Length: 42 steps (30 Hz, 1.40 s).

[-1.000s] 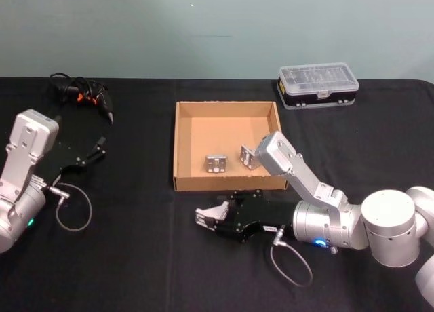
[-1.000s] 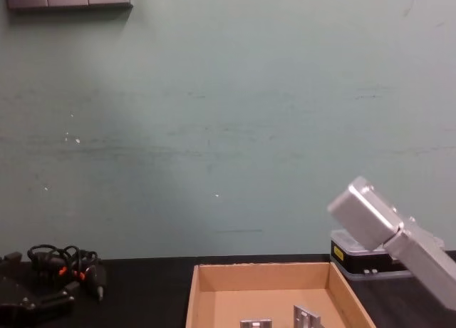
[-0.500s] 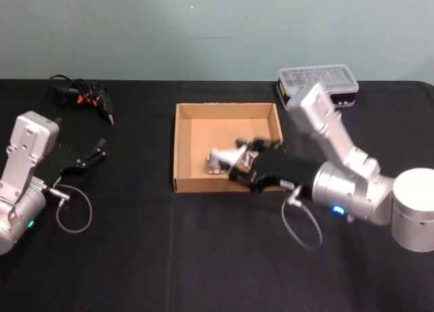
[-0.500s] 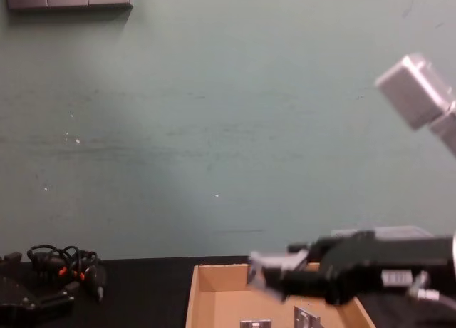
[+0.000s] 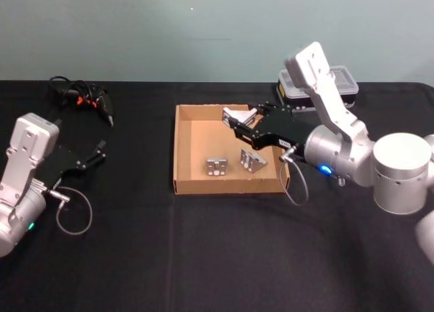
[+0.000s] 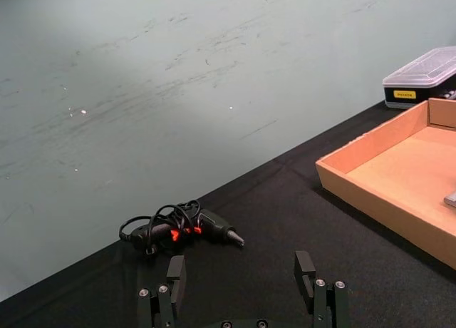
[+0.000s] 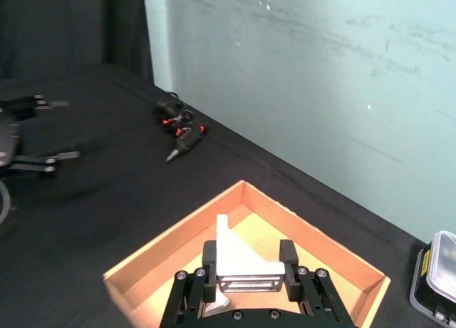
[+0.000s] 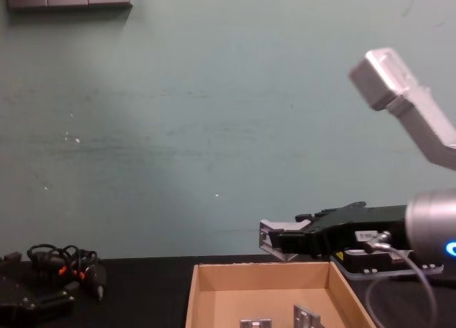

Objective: Use one hand to pick up the angle iron from the table and place it into the box.

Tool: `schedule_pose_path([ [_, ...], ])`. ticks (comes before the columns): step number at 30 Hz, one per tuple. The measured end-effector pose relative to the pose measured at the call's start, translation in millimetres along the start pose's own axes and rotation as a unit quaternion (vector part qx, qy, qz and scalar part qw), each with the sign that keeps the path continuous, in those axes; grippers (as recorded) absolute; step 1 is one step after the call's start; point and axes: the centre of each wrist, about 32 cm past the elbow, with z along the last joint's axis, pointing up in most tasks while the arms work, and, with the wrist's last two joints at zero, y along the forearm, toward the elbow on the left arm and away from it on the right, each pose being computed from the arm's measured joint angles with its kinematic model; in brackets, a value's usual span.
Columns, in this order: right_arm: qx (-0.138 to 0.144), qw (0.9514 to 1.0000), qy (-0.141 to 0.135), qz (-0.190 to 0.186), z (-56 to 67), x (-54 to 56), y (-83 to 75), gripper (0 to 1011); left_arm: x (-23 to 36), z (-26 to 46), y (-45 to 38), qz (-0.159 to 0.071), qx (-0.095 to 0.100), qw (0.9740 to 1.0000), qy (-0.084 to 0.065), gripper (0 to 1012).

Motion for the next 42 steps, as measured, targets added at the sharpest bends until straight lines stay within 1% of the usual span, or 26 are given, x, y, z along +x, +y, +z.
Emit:
schedule_pose_path([
  [2,-0.006,1.0,0.004,-0.001,-0.2,2.0,8.2,526,0.0,0.0,0.0,0.0,0.0,1.0,0.0,1000],
  [5,-0.019,0.9998,0.01,-0.001,-0.9,6.8,26.5,526,0.0,0.0,0.0,0.0,0.0,1.0,0.0,1000],
  [9,-0.03,0.9995,0.013,0.001,-2.0,10.0,40.1,526,0.0,0.1,0.0,0.0,0.0,1.0,0.0,1000],
  [12,-0.045,0.9988,0.018,0.002,-4.6,13.9,54.9,526,0.0,0.0,0.0,0.0,0.0,1.0,0.0,1000],
  [17,-0.06,0.998,0.019,0.008,-5.4,18.5,67.8,526,0.0,0.0,0.0,0.0,0.0,1.0,0.0,1000],
  [21,-0.073,0.9969,0.02,0.018,-3.4,21.6,76.5,526,0.0,0.0,0.0,0.0,0.0,1.0,0.0,1000],
  [24,-0.081,0.9962,0.019,0.026,-1.5,22.1,80.4,526,0.0,0.0,0.0,0.0,0.0,1.0,0.0,1000],
  [28,-0.098,0.9943,0.019,0.039,0.0,22.1,85.9,526,0.0,0.0,0.0,0.0,0.0,1.0,0.0,1000],
  [32,-0.112,0.9924,0.02,0.046,-0.6,21.8,88.7,526,0.0,0.0,0.0,0.0,0.0,1.0,0.0,1000],
  [38,-0.12,0.9915,0.02,0.047,-2.2,21.9,88.7,526,0.0,0.0,0.0,0.0,0.0,1.0,0.0,1000],
  [42,-0.125,0.9908,0.021,0.048,-6.1,21.6,87.3,526,0.0,0.0,0.0,0.0,0.0,1.0,0.0,1000],
])
